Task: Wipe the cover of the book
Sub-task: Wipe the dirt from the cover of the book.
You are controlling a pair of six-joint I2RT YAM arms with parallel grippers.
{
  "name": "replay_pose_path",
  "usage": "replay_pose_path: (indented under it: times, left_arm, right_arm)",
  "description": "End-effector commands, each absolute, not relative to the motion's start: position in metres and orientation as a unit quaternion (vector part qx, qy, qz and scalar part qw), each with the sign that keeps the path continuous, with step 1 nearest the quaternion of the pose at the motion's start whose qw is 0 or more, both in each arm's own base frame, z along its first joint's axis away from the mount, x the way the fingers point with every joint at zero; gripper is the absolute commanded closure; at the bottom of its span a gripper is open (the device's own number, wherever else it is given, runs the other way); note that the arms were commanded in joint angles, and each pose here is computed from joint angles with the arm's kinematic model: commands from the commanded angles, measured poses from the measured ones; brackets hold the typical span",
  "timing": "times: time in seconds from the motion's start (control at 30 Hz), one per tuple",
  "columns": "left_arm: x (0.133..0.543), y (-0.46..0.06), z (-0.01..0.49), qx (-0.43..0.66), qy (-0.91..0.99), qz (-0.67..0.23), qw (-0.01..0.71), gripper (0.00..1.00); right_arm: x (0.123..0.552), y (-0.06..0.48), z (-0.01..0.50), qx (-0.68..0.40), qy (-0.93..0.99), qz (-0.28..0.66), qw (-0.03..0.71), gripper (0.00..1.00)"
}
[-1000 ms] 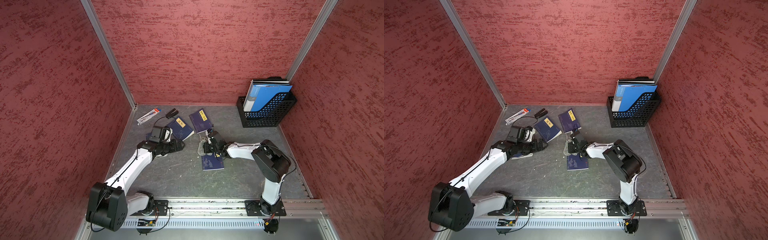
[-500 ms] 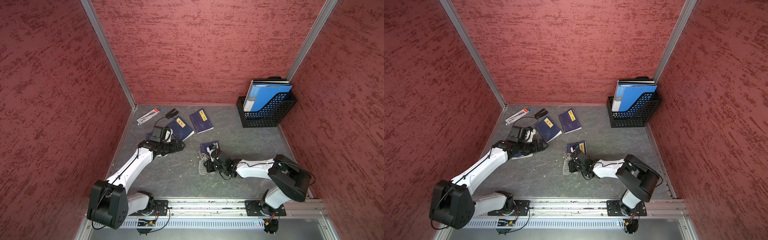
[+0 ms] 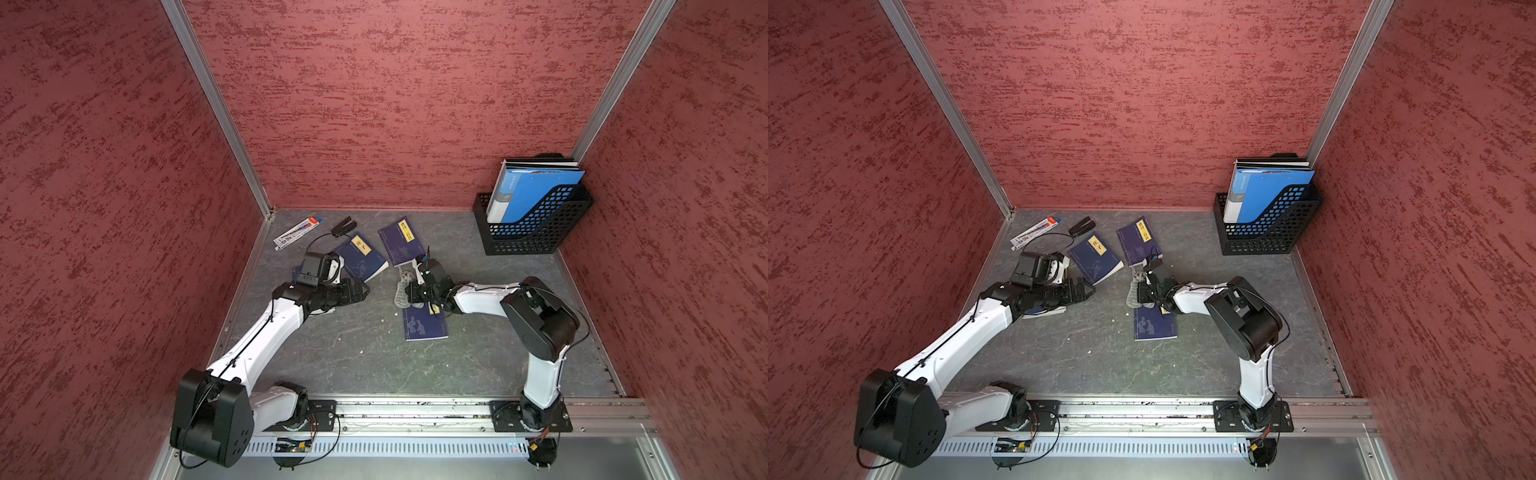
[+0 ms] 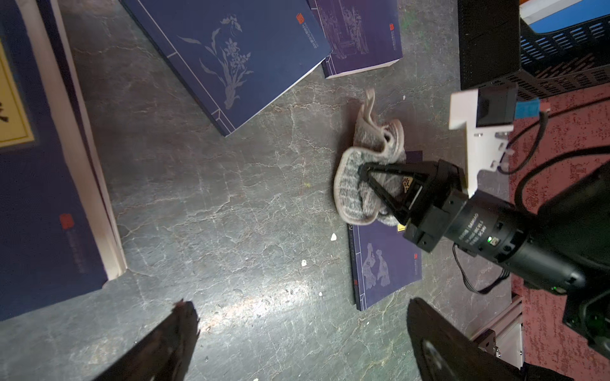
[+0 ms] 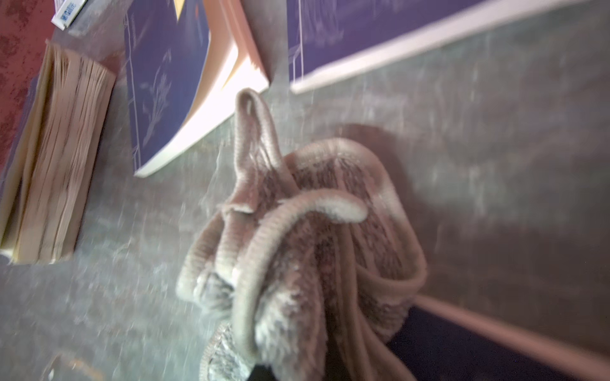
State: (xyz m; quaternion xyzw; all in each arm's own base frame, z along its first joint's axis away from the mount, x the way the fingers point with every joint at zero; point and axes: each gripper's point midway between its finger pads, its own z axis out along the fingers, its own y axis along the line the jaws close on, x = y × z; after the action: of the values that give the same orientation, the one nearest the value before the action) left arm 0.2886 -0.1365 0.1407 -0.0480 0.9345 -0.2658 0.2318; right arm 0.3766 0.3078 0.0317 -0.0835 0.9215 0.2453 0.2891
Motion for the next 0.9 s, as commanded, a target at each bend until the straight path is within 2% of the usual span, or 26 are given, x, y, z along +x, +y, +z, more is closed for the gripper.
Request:
replay_pose_path:
  times: [0.0,0.17,0.4,0.53,0.67,0.87]
  left_arm:
    - [0.289,-0.132,0.142,-0.056,0.935,-0.259,0.237,0.00]
    - [0.289,-0.131,0.142,-0.055,0.935,-0.258,0.239,0.00]
    - [0.295,-0.132,0.139,-0.054,0.936,-0.255,0.238,0.00]
    - [0.297,-0.132,0.137,-0.056,0.936,-0.255,0.238,0.00]
    - [0.297,-0.132,0.133,-0.057,0.936,-0.254,0.236,0.00]
    - [0.294,-0.131,0.131,-0.059,0.937,-0.254,0.234,0.00]
  right_arm:
    - [0.344,0.280,-0.025,-0.114,0.959,0.170,0.197,0.92]
    - [0.316,0.267,-0.029,-0.110,0.962,0.177,0.176,0.92]
    - [0.221,0.260,-0.034,-0.117,0.966,0.196,0.123,0.92]
    - [0.192,0.246,-0.040,-0.089,0.968,0.206,0.110,0.92]
    - [0.208,0.238,-0.044,-0.088,0.973,0.171,0.126,0.91]
    - [0.283,0.247,-0.046,-0.078,0.971,0.162,0.158,0.93]
